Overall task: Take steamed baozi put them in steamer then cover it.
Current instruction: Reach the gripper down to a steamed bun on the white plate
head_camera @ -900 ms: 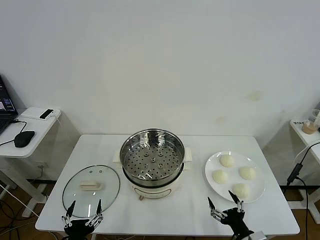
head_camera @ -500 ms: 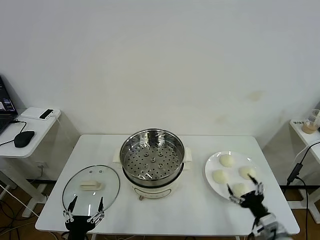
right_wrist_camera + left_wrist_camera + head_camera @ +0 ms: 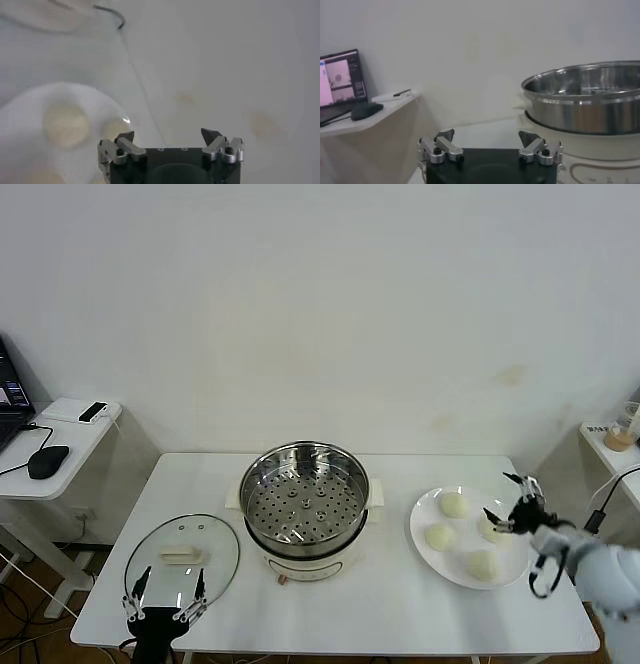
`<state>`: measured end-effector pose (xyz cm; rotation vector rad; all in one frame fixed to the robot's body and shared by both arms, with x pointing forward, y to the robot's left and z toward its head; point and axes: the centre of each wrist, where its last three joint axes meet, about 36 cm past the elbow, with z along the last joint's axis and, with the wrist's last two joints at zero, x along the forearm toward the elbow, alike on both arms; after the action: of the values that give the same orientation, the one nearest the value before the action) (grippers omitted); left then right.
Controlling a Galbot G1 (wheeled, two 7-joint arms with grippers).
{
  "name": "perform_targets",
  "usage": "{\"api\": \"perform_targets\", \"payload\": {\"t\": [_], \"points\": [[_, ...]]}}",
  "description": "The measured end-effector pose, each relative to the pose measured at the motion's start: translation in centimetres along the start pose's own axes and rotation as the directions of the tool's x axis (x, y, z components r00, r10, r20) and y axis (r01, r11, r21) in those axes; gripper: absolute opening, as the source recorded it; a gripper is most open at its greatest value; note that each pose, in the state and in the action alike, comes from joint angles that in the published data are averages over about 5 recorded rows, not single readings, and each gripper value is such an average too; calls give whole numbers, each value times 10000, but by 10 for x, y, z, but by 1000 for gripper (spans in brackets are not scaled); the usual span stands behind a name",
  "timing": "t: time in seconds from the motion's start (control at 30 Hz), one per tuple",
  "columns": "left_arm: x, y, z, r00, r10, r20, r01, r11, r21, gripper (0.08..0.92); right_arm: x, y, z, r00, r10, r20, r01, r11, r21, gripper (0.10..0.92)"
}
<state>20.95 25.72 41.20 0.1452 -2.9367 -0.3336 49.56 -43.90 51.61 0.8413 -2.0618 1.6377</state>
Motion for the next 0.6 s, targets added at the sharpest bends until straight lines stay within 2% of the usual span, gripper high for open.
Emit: {"api": "perform_targets", "payload": {"t": [0.3, 0.6], "points": [[-7, 9, -1, 9999, -90, 102, 93, 9995, -317, 823, -48, -60, -8, 9591, -2756, -652, 2811, 9543, 1013, 823], [-14, 18, -5, 9993, -281, 255, 290, 9988, -384, 823, -94, -80, -21, 8979, -4207, -1297, 4349, 8935, 1124, 823]]}}
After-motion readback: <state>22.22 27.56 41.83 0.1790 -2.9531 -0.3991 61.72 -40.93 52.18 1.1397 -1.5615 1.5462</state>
